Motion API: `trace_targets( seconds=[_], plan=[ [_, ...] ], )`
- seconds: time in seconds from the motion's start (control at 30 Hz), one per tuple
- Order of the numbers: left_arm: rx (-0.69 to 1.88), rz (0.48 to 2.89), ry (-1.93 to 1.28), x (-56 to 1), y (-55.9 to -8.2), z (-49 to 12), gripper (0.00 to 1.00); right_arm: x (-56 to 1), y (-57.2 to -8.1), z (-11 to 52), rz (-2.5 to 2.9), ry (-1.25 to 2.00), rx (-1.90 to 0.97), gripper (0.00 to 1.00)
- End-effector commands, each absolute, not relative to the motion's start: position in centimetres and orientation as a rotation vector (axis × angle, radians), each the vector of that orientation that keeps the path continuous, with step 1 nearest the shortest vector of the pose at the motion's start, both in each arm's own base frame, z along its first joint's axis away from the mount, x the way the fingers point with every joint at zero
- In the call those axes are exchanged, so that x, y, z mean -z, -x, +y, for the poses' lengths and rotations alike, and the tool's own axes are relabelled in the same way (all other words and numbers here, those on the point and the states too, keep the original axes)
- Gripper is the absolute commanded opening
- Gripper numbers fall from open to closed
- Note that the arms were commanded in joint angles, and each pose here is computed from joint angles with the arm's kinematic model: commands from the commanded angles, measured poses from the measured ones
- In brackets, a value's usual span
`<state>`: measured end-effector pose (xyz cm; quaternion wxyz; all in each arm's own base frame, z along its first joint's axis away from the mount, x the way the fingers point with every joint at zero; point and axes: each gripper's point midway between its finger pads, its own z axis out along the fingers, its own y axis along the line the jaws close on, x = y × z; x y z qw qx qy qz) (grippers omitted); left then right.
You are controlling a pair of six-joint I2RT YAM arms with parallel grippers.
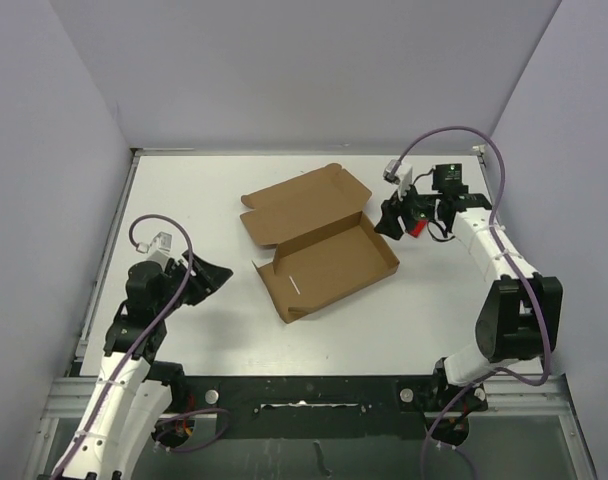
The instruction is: Fold the paper box
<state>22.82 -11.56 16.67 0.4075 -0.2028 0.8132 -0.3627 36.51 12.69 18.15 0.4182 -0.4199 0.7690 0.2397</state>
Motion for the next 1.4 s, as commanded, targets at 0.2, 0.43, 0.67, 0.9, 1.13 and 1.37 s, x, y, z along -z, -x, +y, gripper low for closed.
trace_targets(
  seconds=[0.2, 0.43, 0.67, 0.9, 1.13, 1.37],
  plan=[
    [0.889, 2.035, 0.391, -18.9, -25.9, -12.9, 0.56, -11.5, -39.8, 10.5, 2.228, 0.923, -0.575, 0.57],
    [0.88, 2.039, 0.301, -19.8, -28.4, -16.1, 0.56, -9.0, -39.0, 10.2, 2.266, 0.857, -0.619, 0.56],
    [0.809, 2.039, 0.19, -18.8, -29.4, -20.7, 0.56, -8.3, -38.4, 9.7, 2.292, 0.805, -0.62, 0.55],
    [0.619, 2.169, 0.099, -18.3, -32.7, -21.7, 0.56, -8.5, -37.2, 10.3, 2.285, 0.811, -0.705, 0.55],
    [0.51, 2.249, 0.028, -15.8, -33.9, -23.0, 0.52, -8.5, -36.5, 11.4, 2.284, 0.832, -0.774, 0.53],
    [0.517, 2.258, 0.015, -15.1, -34.2, -23.5, 0.5, -8.9, -35.5, 11.8, 2.284, 0.841, -0.819, 0.51]
  ],
)
